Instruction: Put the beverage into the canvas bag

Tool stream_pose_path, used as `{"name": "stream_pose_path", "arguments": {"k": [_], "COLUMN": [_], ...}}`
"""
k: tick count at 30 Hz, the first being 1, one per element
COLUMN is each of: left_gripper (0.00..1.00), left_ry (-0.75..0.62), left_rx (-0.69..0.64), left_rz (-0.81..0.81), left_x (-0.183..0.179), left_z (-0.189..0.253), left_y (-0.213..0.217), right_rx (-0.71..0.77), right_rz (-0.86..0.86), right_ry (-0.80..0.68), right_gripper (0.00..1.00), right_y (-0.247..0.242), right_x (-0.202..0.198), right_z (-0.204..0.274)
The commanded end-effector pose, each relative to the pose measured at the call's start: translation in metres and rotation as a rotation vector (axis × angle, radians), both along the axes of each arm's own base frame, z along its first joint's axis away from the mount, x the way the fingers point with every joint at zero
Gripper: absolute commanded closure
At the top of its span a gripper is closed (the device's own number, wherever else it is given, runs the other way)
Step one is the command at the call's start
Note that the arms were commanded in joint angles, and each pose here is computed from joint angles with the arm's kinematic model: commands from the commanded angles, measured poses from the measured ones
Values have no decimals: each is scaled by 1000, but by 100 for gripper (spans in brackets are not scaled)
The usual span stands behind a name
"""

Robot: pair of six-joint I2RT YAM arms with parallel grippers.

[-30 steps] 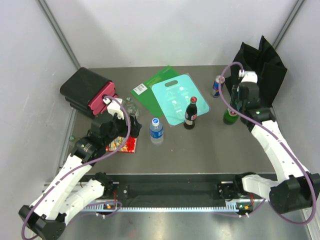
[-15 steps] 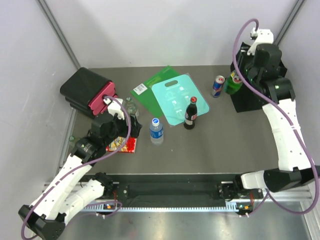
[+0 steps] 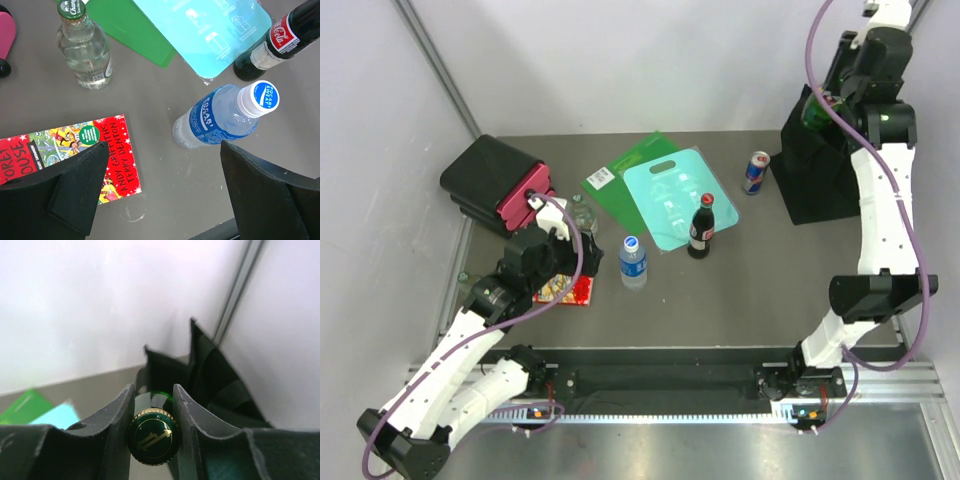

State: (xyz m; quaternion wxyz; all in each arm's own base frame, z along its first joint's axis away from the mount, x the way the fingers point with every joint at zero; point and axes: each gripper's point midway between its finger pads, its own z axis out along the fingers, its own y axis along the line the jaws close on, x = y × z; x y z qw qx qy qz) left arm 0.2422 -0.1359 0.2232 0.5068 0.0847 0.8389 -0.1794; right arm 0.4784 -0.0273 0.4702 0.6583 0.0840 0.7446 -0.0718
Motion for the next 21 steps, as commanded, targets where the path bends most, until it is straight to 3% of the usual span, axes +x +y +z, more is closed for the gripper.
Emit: {"name": "stream_pose_path", "arguments": {"k": [1,9,21], "left_gripper": [3,3,3], "left_ry": [-55,-57,-46], "left_rx": [-16,-11,3], "left_rz": [-1,7,17], "left_x": [4,4,7], "left_z": [12,12,7], "left_y": [-1,0,1], "right_rx": [-27,-90,-124], "right_rz": [-53,-38,66], "right_ry": [-415,-407,-335], "right_gripper": [100,100,100], "right_y": [-32,-59,-60], "right_x": [-15,28,89], "right_z": [123,98,39]}}
